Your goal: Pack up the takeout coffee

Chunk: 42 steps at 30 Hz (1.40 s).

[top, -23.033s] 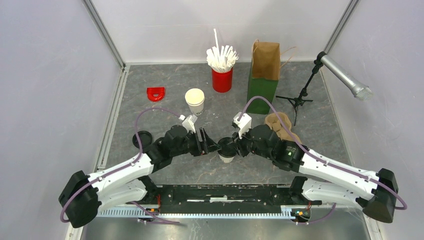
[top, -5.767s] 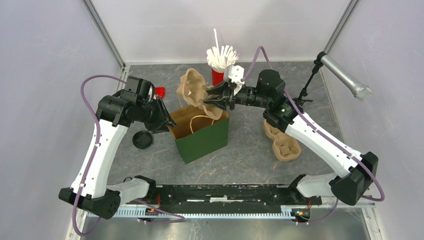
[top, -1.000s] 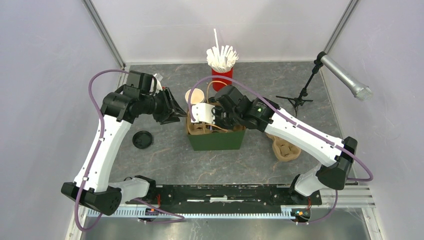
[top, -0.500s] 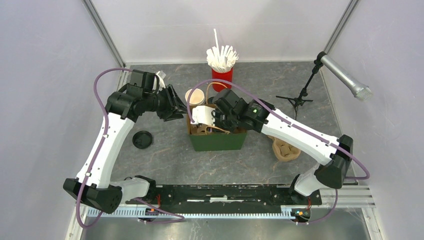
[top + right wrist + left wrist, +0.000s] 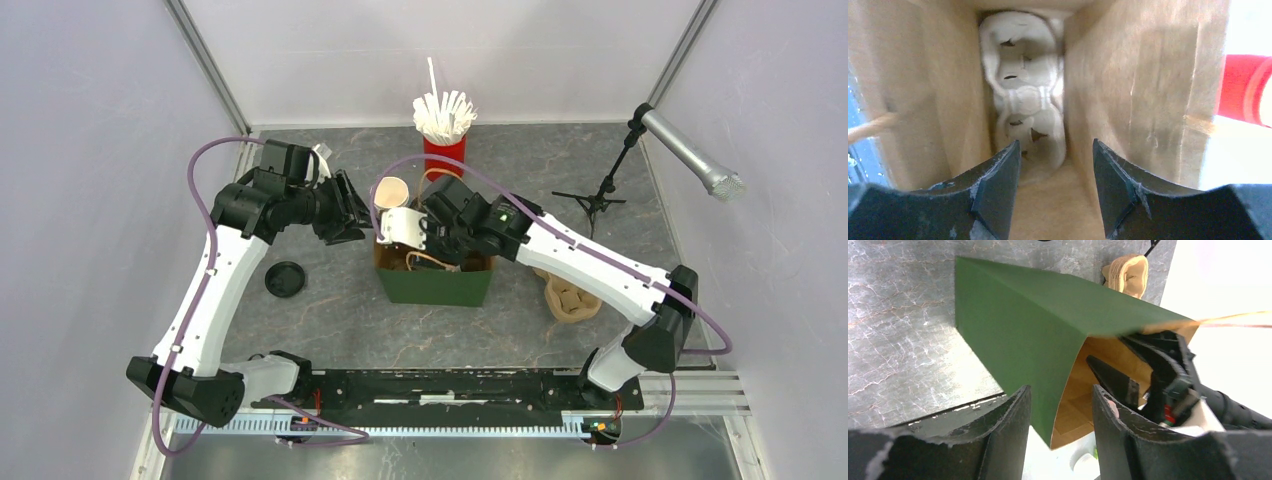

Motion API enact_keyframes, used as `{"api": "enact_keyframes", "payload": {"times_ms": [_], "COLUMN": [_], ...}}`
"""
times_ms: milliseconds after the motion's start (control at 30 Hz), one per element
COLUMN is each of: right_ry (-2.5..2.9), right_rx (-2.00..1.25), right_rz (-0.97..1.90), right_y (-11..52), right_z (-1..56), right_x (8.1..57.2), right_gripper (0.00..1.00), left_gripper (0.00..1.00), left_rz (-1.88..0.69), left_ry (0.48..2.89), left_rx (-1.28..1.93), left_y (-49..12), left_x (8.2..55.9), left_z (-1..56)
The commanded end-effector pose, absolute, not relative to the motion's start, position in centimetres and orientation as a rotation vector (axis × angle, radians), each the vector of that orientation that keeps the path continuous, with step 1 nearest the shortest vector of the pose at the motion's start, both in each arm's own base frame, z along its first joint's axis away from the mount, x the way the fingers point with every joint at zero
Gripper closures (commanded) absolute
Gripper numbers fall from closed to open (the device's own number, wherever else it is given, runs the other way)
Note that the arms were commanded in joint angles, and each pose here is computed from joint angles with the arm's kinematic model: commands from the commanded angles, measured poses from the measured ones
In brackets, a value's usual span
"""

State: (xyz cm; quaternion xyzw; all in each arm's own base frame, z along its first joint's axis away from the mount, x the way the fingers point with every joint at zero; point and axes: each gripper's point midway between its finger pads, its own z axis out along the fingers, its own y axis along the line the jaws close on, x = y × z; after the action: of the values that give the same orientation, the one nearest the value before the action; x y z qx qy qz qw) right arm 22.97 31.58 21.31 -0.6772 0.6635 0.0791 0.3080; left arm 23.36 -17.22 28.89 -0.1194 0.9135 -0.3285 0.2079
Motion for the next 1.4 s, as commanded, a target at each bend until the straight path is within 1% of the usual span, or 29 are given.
{"api": "enact_keyframes", "payload": {"times_ms": [0,267,433,633,700,767,867,967,1067,1167,1267,1367], "right_ry": [1.663,1.636,1.638,1.613,1.626,1.644,1.642,1.607,1.573,1.518,1.489,1.495], "right_rx": [-1.648,-1.474,-1.273,-1.157,-1.162,-1.153,-1.105,-1.014,-0.881,-0.81,-0.751,-0.692], "right_rz": [0.213,0.293,0.299,0.345,0.336,0.326,0.333,0.368,0.381,0.397,0.389,0.337], "right_y": [32.7,33.0,31.6,30.4,30.1,29.9,29.6,29.4,28.5,27.8,26.9,25.8], "right_z": [27.1,32.1,35.0,35.5,35.0,34.9,36.1,38.4,40.7,41.9,42.7,43.0], "right_x": [24.2,24.0,24.3,23.6,23.5,23.6,23.7,23.7,24.2,24.1,24.2,24.8], "right_gripper": [0.39,0.4,0.4,0.41,0.42,0.42,0.42,0.42,0.41,0.41,0.41,0.41], "left_gripper": [0.45,0.41,0.37,0.39,0.42,0.42,0.37,0.31,0.29,0.27,0.27,0.33], "left_rz": [-0.908,-0.918,-0.868,-0.816,-0.815,-0.771,-0.699,-0.682,-0.661,-0.669,-0.69,-0.706], "left_ry": [2.524,2.532,2.534,2.565,2.588,2.623,2.649,2.661,2.675,2.679,2.711,2.746], "left_rx": [-0.296,-0.259,-0.197,-0.147,-0.131,-0.121,-0.1,-0.073,-0.042,-0.012,0.012,0.013], "left_y": [-17.0,-17.3,-17.3,-17.6,-17.8,-17.3,-16.4,-15.9,-15.5,-15.2,-15.2,-15.3], "left_x": [23.4,23.3,24.1,24.9,24.4,23.6,22.5,21.8,21.0,19.9,18.9,18.2], "left_z": [29.8,29.8,29.5,28.4,28.1,27.9,27.9,28.5,29.6,30.4,29.9,28.7]}}
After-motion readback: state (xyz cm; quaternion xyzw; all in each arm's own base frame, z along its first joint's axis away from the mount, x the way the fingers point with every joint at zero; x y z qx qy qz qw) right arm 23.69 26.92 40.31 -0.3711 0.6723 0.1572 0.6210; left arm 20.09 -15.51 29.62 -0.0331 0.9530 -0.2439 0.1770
